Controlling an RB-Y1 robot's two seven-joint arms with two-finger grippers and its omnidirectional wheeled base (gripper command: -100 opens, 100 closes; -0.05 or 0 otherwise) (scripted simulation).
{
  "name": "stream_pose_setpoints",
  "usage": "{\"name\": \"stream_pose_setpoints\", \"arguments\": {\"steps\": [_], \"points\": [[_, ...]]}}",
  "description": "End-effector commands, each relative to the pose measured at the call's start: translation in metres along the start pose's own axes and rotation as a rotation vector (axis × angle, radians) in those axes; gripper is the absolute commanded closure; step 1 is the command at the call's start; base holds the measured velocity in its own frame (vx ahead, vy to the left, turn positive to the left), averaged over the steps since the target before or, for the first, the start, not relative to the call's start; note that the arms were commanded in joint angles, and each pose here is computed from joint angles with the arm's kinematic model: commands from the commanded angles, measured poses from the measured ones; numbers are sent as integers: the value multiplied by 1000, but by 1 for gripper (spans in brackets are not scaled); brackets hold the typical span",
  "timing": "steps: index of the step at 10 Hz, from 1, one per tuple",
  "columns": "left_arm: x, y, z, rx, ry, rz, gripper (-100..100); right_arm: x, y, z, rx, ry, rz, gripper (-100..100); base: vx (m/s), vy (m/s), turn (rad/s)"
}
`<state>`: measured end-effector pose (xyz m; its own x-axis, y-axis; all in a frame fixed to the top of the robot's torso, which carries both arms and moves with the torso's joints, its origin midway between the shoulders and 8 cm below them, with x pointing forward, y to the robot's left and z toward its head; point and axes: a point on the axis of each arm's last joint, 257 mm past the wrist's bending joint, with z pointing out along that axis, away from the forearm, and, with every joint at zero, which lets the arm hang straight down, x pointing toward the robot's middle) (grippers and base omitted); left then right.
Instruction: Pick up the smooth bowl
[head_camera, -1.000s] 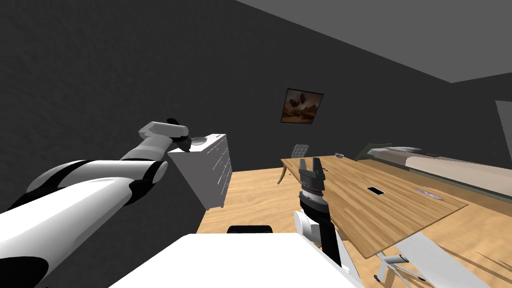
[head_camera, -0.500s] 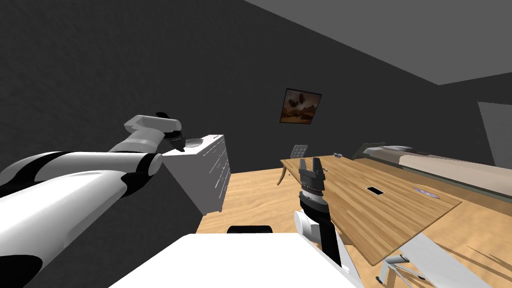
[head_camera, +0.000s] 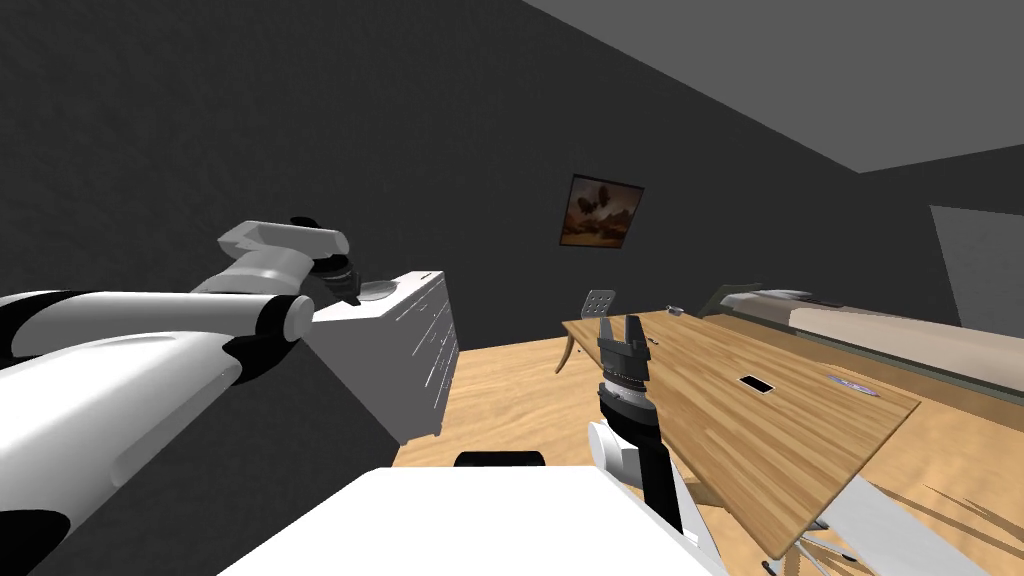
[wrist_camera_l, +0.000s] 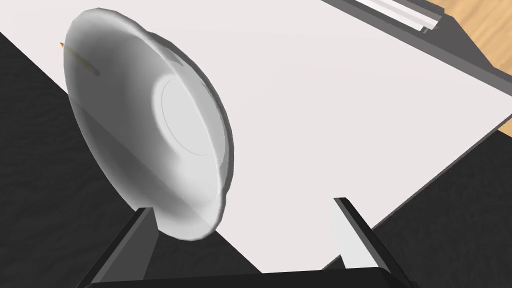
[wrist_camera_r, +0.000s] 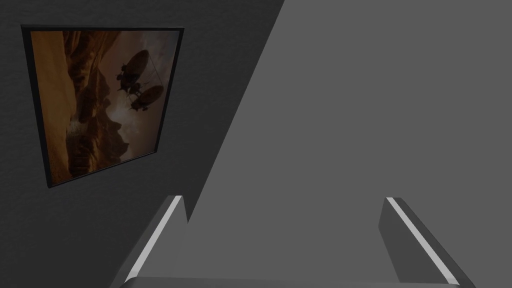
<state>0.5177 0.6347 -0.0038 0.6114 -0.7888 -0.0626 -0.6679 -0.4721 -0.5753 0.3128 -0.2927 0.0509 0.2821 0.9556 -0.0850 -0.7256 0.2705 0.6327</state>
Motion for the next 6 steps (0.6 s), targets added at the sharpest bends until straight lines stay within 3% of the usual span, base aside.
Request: {"name": "stream_pose_setpoints", "arguments": {"steps": [1,3,4,5,6], "points": [[-2,4,0,-19,1,-10,-100,0,0,0,0,0,0,0,59,29,-21],[-9,16,-2,-75,7,-39,-100,0,0,0,0,0,0,0,104,59,-64],[-8,12,-1,-61,6,-33,-100,0,0,0,0,0,0,0,53,23,-5],[-8,13,-1,-64,6,-33,0,0,0,0,0,0,0,0,9,4,0],[-38,14,2,-58,-18,-89,-100,0,0,0,0,0,0,0,-33,23,-353]]}}
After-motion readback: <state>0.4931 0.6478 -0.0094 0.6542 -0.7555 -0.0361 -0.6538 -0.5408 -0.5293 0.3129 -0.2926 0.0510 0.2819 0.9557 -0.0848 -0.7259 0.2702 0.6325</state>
